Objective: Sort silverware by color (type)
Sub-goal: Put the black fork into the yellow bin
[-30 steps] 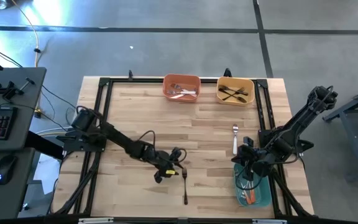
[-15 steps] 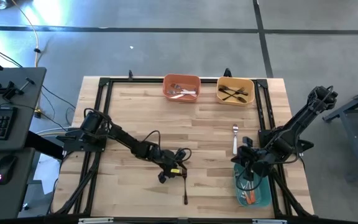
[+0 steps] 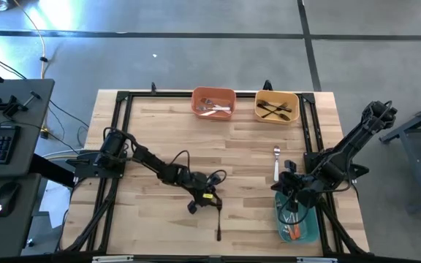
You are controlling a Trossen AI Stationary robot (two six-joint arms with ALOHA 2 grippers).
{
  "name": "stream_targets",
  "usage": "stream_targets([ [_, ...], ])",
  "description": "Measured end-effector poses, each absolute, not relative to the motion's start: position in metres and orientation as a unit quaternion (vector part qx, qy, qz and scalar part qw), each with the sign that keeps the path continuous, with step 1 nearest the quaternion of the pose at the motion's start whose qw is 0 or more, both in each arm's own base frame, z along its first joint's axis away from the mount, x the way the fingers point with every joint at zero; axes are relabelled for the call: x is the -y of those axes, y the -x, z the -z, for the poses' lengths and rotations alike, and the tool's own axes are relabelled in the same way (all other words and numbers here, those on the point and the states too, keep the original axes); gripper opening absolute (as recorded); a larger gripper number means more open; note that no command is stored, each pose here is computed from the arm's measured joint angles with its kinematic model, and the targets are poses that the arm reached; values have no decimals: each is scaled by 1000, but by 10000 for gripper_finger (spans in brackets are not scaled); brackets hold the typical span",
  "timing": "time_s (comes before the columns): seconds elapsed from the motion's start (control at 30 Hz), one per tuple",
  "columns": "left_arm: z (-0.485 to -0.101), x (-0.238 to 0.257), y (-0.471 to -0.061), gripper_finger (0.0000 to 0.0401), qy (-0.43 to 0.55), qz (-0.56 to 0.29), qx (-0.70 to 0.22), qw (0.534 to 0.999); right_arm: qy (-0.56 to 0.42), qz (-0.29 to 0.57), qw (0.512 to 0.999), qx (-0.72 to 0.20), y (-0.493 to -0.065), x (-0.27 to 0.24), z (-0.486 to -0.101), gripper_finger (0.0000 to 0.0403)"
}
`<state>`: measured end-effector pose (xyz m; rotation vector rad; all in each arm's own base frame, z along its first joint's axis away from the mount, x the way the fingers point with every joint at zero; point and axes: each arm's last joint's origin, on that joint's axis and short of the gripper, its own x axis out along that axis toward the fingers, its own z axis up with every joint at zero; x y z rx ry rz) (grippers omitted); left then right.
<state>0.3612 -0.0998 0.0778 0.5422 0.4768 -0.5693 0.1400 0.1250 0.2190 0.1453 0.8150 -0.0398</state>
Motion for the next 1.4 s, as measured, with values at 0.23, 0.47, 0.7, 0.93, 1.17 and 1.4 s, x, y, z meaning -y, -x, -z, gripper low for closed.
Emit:
stream_targets([
  [0.23,-81,99,-362,7,-287,278,-218,890,-67,19,916,-395,-140,-125,-219,0],
  [0.47,-90,97,-360,2,-293,263,-228,890,-65,22,917,-392,-140,-125,-219,0],
  [0.7,-108,81,-356,1,-267,231,-266,897,-63,25,919,-389,-140,-124,-219,0],
  [0.93,-112,63,-351,1,-204,190,-333,901,-55,25,920,-388,-140,-124,-219,0],
  [1.17,-107,62,-348,1,-161,168,-359,904,-48,30,922,-382,-141,-124,-220,0],
  [1.4,-104,61,-347,29,-139,157,-370,905,-49,30,923,-381,-141,-124,-220,0],
])
